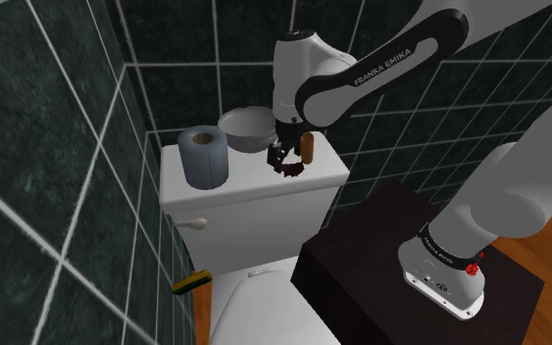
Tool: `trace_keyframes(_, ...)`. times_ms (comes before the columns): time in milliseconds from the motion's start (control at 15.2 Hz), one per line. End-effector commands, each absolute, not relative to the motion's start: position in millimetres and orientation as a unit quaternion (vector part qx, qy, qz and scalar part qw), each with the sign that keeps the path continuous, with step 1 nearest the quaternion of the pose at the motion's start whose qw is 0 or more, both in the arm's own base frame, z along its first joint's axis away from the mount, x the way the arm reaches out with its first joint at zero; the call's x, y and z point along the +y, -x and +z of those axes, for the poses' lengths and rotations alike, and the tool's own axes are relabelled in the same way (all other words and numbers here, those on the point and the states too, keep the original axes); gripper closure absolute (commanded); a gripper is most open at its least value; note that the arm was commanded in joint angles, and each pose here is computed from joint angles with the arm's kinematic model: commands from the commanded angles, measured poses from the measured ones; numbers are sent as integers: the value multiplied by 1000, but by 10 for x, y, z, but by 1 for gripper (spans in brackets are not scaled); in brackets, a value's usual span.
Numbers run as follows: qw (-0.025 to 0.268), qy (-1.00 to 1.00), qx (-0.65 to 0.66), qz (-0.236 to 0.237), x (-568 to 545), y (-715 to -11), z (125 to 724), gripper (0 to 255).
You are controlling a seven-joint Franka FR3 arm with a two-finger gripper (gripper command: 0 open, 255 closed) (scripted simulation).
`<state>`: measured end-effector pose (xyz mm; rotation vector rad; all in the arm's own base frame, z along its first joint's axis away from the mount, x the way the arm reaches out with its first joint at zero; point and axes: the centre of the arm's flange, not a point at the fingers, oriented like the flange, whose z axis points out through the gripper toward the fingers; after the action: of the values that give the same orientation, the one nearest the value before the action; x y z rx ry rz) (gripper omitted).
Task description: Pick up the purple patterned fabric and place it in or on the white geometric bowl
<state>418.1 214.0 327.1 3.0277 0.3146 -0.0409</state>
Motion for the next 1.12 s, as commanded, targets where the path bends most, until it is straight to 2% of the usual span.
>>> trace_keyframes(0, 49, -993, 103, -13, 2139, -4180, 3249, 0)
trace_keyframes(330, 49, -993, 103, -13, 2139, -4180, 3250, 0)
trace_keyframes(396, 49, -993, 103, -13, 2139, -4180, 3250, 255)
trace_keyframes(1056, 49, -993, 103, -13, 2139, -4180, 3302, 255)
